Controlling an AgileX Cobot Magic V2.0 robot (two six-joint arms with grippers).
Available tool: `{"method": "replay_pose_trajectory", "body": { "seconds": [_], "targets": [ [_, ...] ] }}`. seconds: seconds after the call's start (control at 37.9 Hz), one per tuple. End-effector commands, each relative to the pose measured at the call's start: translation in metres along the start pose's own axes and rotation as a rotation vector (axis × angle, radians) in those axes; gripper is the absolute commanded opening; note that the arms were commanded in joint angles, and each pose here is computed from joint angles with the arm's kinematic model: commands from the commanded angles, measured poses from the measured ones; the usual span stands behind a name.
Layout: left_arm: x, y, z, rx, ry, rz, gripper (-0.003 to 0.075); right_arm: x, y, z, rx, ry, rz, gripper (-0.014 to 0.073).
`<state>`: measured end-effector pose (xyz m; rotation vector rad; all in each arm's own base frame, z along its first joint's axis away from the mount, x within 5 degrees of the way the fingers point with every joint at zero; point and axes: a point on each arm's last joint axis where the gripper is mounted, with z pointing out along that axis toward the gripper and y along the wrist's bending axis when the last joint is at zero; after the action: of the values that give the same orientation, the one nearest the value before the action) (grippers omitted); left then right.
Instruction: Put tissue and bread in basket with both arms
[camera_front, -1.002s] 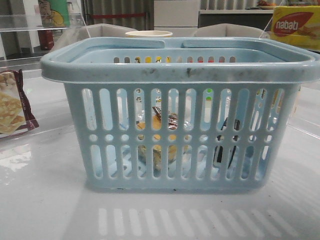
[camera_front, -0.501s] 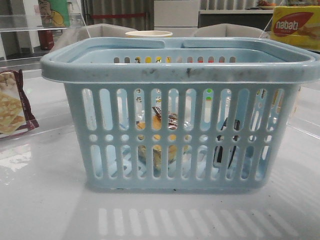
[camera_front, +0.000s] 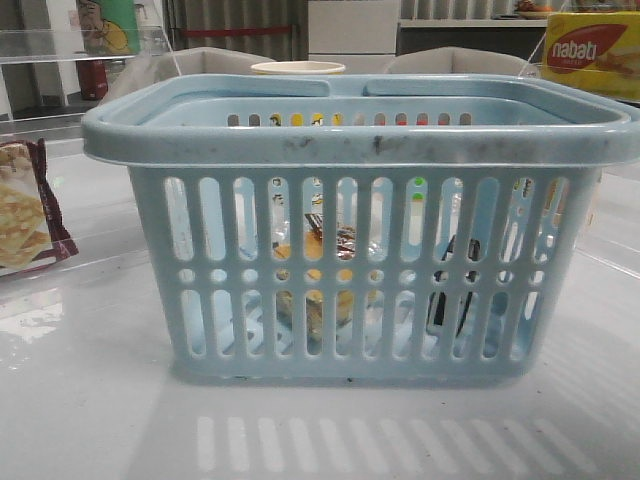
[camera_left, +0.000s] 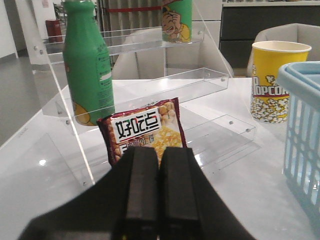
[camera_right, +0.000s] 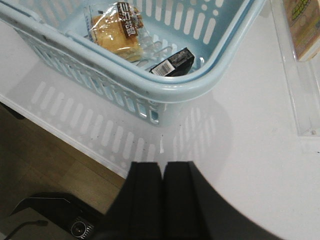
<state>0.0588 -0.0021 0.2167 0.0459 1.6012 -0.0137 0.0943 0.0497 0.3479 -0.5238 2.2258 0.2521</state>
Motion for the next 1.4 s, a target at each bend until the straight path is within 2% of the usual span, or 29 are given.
{"method": "replay_pose_trajectory", "body": {
  "seconds": [0.0, 0.24, 1.08, 1.16, 1.37],
  "targets": [
    [-0.004, 0.001, -0.002, -0.018, -0.139, -0.014, 0.0091, -0.01, -0.001, -0.006, 0.006, -0.08, -0.007, 0.0029],
    [-0.001, 0.001, -0.005, -0.016, -0.195, -0.006, 0.0091, -0.01, -0.001, -0.006, 0.006, -0.08, -0.007, 0.0029],
    [-0.001, 0.001, -0.005, -0.016, -0.192, -0.006, 0.0091, -0.008, -0.001, -0.007, 0.009, -0.087, -0.009, 0.0029],
    [-0.001, 0.001, -0.005, -0.016, -0.192, -0.006, 0.0091, -0.002, -0.007, -0.008, 0.058, -0.117, -0.032, 0.0029],
    [-0.001, 0.001, -0.005, -0.016, -0.192, -0.006, 0.0091, 0.032, -0.02, -0.011, 0.209, -0.329, 0.041, 0.0029]
  ]
}}
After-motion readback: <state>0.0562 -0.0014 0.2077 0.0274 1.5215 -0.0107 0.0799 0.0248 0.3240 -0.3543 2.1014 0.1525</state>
